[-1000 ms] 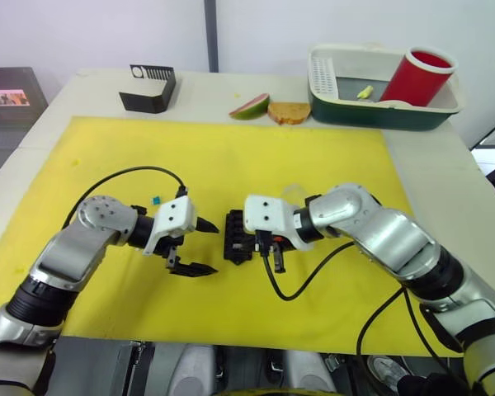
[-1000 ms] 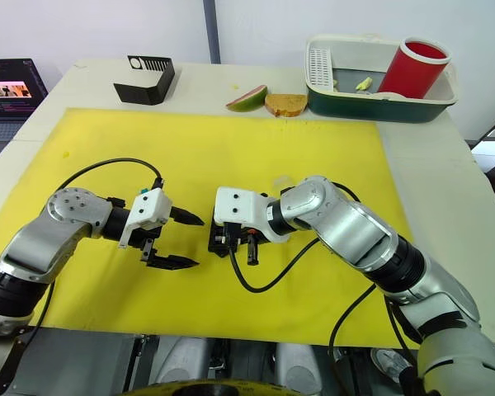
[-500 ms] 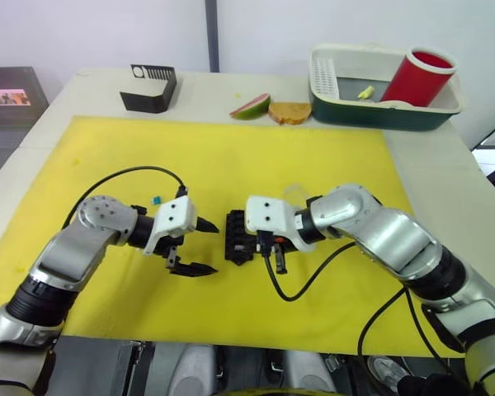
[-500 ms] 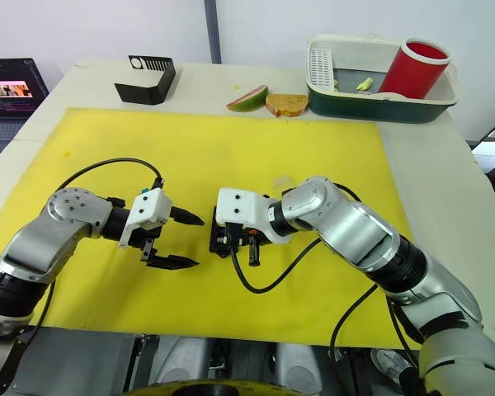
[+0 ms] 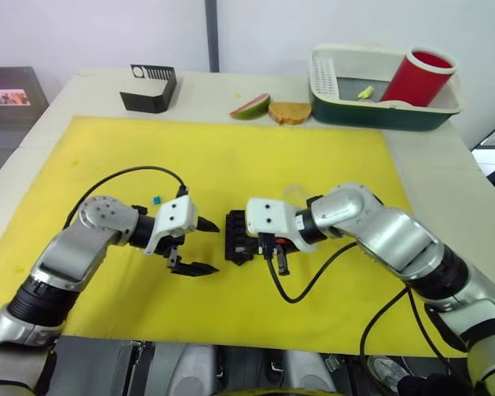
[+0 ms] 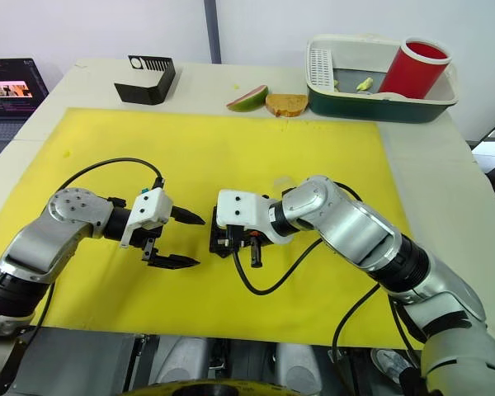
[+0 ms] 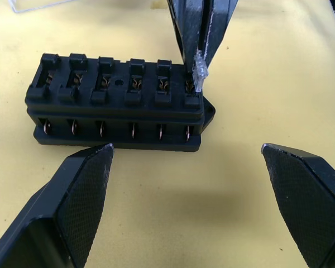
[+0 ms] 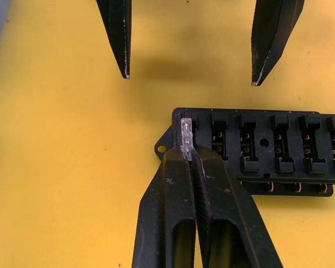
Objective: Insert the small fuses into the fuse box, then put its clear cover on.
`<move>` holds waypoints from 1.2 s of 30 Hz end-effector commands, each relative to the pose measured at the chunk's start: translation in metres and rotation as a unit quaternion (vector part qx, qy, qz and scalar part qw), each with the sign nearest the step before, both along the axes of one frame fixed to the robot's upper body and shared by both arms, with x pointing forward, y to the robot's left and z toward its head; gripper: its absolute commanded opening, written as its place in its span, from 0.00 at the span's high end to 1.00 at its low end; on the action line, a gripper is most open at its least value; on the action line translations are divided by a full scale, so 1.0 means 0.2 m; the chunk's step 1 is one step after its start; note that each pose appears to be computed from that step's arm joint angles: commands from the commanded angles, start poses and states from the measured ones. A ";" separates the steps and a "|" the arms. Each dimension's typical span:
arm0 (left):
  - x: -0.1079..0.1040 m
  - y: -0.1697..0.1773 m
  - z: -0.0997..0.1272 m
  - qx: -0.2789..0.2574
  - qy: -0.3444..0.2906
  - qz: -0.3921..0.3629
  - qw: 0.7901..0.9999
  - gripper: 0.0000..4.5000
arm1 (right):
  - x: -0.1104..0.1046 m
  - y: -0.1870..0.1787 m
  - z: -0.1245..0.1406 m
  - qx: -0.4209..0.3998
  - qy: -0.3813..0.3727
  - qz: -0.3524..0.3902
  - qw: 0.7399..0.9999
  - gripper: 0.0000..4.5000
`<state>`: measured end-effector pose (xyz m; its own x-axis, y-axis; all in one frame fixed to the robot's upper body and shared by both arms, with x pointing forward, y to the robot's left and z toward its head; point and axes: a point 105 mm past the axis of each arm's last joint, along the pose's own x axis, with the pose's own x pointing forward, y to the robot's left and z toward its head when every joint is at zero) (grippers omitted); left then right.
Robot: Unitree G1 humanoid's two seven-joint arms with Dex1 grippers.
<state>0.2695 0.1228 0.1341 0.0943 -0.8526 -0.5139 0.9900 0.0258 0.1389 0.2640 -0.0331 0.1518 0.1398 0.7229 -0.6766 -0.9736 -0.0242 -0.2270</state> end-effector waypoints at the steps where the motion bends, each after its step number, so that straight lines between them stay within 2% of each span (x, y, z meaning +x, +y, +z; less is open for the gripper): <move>1: 0.00 -0.01 0.03 -0.003 -0.017 -0.009 1.000 0.01 | 0.01 0.01 0.05 0.004 -0.027 0.004 1.000 1.00; 15: -0.01 -0.02 0.02 0.000 -0.017 -0.011 1.000 0.01 | 0.05 0.02 0.04 0.000 -0.041 -0.002 0.999 1.00; 25: -0.01 -0.01 0.02 0.003 -0.017 -0.013 1.000 0.01 | 0.04 0.03 0.11 0.018 -0.038 0.003 0.999 1.00; 36: -0.01 -0.02 0.02 0.005 -0.022 -0.015 1.000 0.01 | 0.03 0.01 0.05 -0.001 -0.029 0.006 1.000 1.00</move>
